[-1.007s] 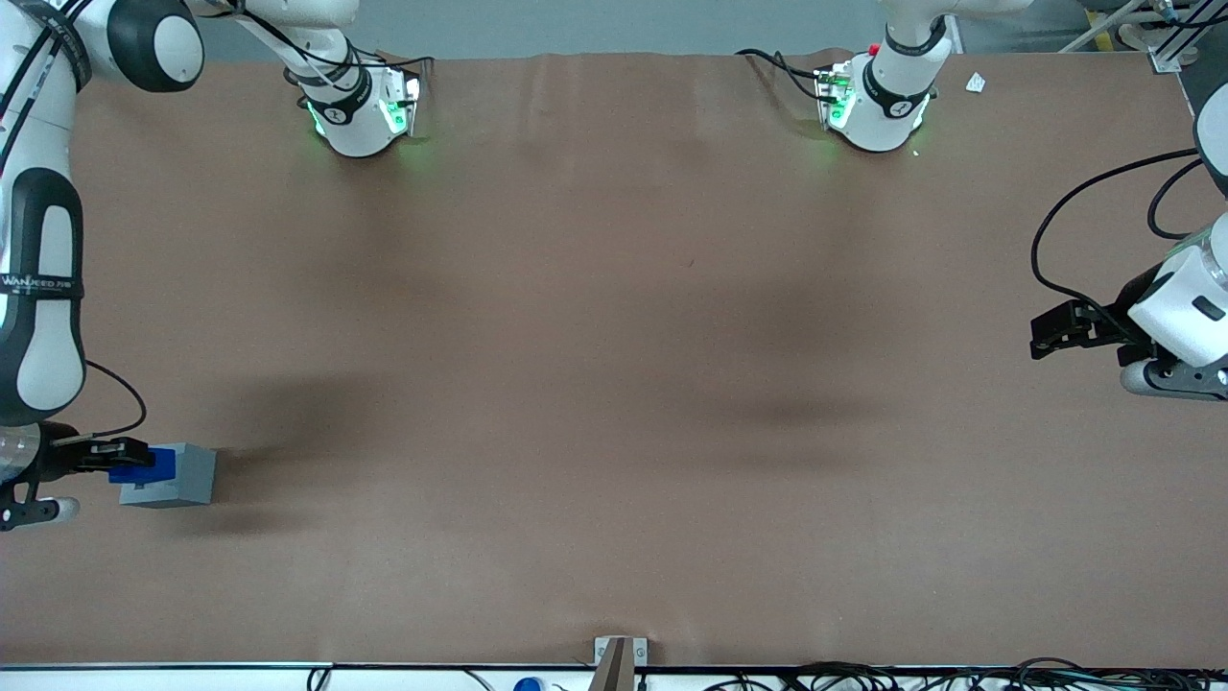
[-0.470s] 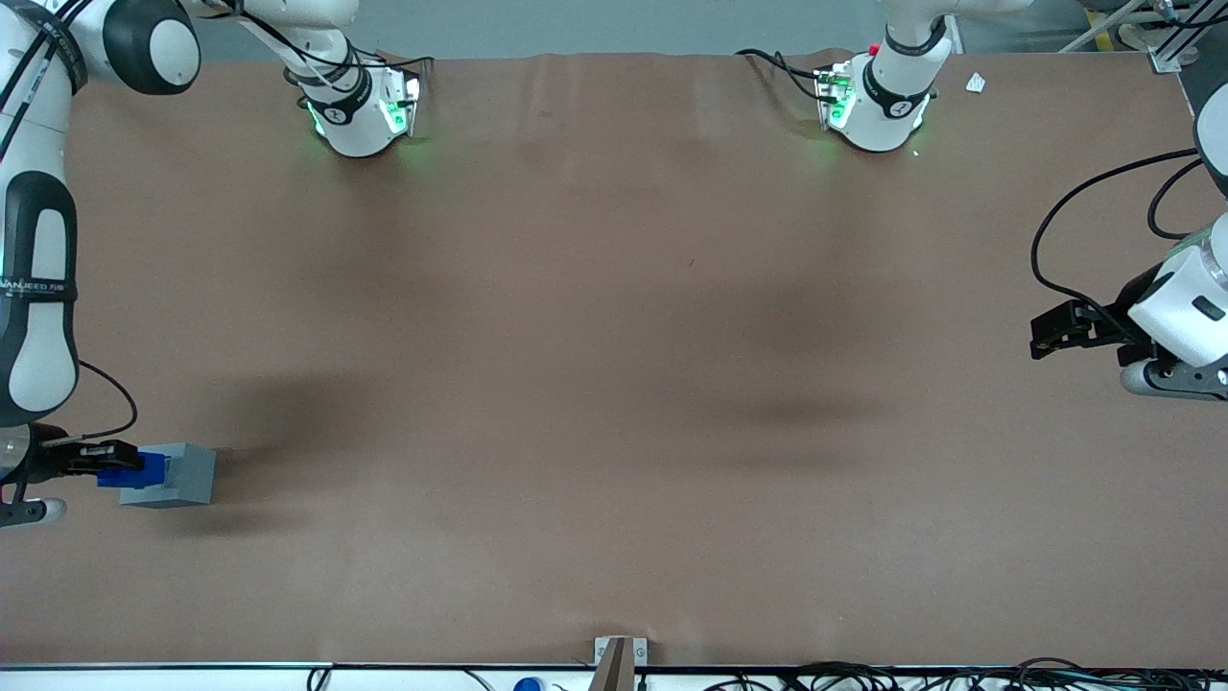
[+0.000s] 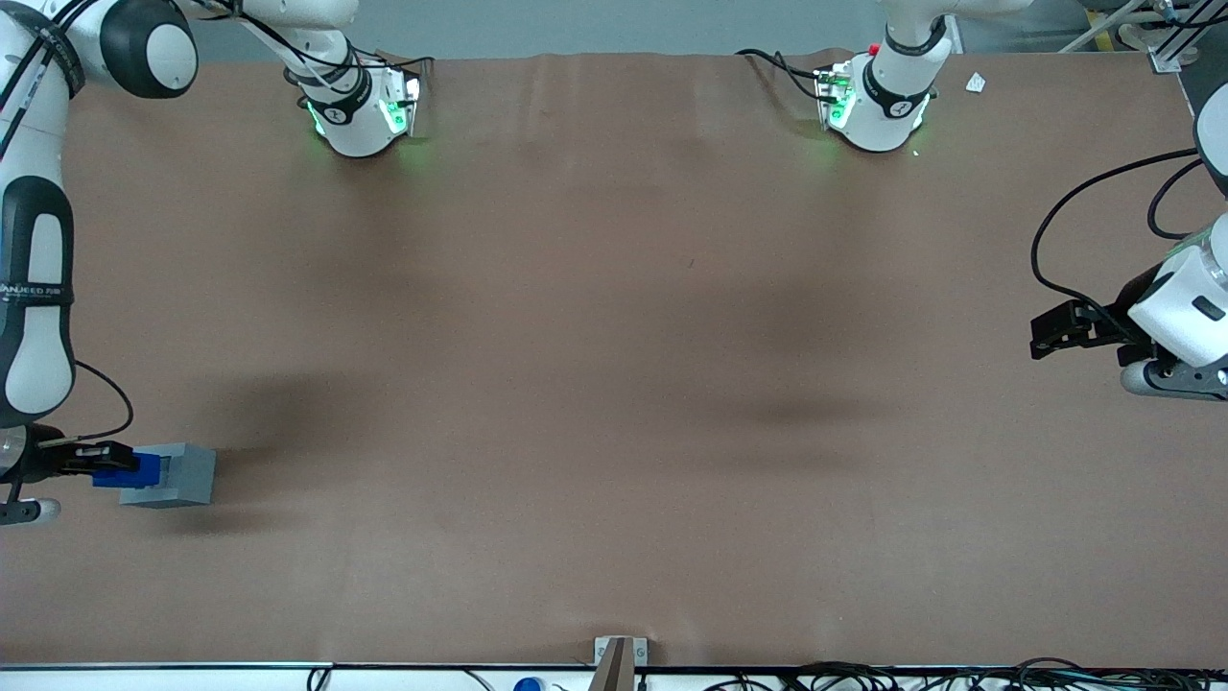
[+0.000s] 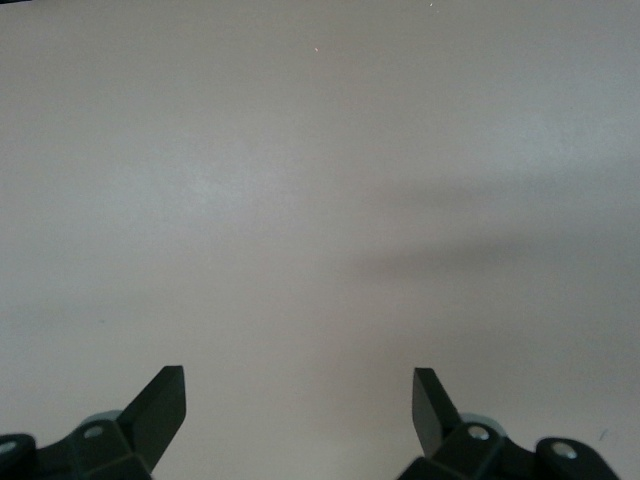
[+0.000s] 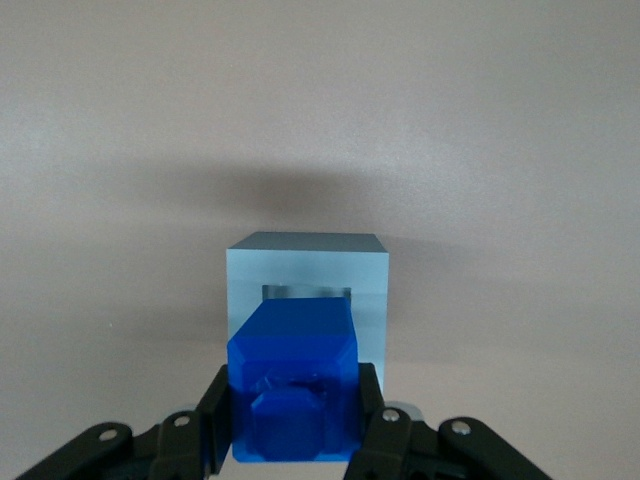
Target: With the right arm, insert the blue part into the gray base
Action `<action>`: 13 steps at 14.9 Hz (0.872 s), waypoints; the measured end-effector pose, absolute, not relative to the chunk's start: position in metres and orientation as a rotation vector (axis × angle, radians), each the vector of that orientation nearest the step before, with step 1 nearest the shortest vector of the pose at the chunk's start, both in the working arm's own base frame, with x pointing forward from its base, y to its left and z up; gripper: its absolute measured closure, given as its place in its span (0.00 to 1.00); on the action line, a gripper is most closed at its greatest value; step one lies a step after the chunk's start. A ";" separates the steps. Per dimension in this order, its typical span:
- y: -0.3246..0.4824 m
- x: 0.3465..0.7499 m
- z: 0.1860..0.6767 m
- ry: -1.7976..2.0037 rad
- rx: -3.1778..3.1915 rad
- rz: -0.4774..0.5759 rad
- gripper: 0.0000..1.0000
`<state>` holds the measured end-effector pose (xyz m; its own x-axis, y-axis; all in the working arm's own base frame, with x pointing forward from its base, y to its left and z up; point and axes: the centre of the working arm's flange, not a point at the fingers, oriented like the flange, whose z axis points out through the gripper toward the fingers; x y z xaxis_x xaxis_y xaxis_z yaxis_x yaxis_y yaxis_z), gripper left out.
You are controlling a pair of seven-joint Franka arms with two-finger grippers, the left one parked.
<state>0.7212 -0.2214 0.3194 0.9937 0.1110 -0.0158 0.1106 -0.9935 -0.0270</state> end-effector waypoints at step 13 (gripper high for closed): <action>-0.220 0.720 0.309 -0.130 -3.105 0.050 0.49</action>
<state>0.7202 -0.2200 0.3093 0.9960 0.0841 -0.0306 0.0830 -0.9960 -0.0345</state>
